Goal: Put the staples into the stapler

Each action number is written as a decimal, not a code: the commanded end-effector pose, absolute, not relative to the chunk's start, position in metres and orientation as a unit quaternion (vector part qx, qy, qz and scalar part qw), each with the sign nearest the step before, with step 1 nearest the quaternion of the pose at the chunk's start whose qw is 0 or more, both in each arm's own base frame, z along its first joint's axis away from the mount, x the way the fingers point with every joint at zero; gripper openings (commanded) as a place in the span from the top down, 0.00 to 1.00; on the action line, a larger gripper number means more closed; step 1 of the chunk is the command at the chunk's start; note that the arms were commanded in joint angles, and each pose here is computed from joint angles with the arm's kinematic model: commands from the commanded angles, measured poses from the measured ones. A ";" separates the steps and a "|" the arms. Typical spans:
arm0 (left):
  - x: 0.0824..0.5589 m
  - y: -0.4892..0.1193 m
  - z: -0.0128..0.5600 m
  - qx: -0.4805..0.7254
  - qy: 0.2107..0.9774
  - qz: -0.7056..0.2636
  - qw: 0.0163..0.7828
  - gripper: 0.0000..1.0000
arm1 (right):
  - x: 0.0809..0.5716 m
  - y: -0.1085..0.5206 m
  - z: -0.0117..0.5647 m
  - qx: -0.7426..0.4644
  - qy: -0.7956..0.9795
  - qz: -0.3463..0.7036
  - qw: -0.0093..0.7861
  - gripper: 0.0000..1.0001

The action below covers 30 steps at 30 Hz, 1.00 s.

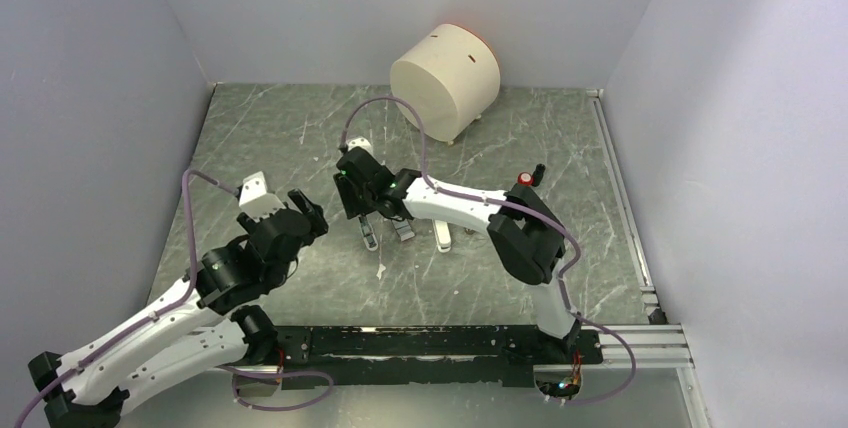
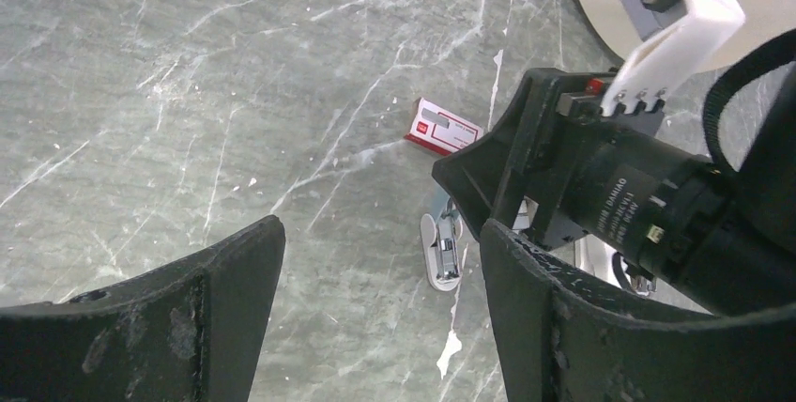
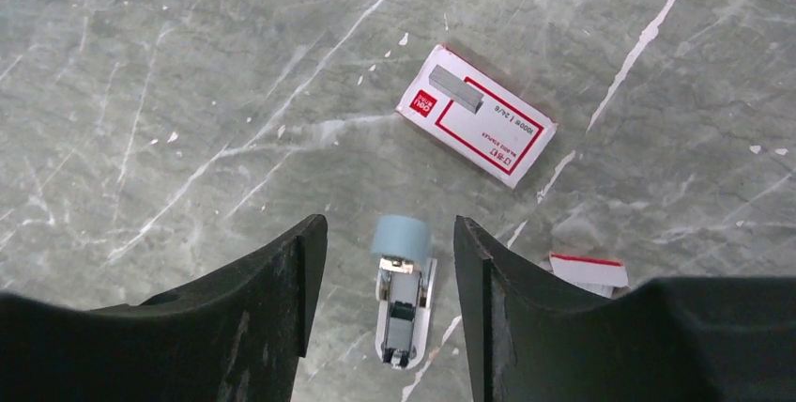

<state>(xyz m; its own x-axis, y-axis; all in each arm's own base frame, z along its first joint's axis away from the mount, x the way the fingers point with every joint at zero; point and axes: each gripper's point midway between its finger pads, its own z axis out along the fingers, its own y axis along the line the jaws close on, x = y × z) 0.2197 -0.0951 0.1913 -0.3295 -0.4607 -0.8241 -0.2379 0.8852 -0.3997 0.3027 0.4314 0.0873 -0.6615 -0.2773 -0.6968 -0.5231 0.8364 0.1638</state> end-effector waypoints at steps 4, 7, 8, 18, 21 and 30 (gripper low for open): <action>0.218 -0.090 0.178 -0.221 0.814 -0.088 0.529 0.20 | 0.312 0.438 0.082 -0.237 0.892 0.156 0.351 0.54; 0.218 -0.096 0.172 -0.215 0.821 -0.095 0.521 0.20 | 0.311 0.438 0.080 -0.239 0.894 0.154 0.347 0.58; 0.218 -0.098 0.171 -0.214 0.823 -0.098 0.518 0.21 | 0.310 0.437 0.079 -0.242 0.894 0.153 0.344 0.58; 0.215 -0.116 0.148 -0.203 0.841 -0.120 0.487 0.23 | 0.304 0.432 0.068 -0.258 0.901 0.140 0.320 0.60; 0.215 -0.119 0.144 -0.201 0.844 -0.123 0.482 0.24 | 0.305 0.433 0.067 -0.258 0.900 0.140 0.321 0.64; 0.211 -0.137 0.107 -0.175 0.865 -0.140 0.448 0.50 | 0.311 0.426 0.083 -0.246 0.895 0.133 0.347 0.77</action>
<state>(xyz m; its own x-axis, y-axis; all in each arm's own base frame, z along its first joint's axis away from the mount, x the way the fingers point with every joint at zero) 0.2106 -0.1213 0.1249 -0.4959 -0.4186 -0.7609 -0.2032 0.9078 -0.3670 0.3059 0.4292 0.0661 -0.6673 -0.3565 -0.6539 -0.5387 0.8373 0.0933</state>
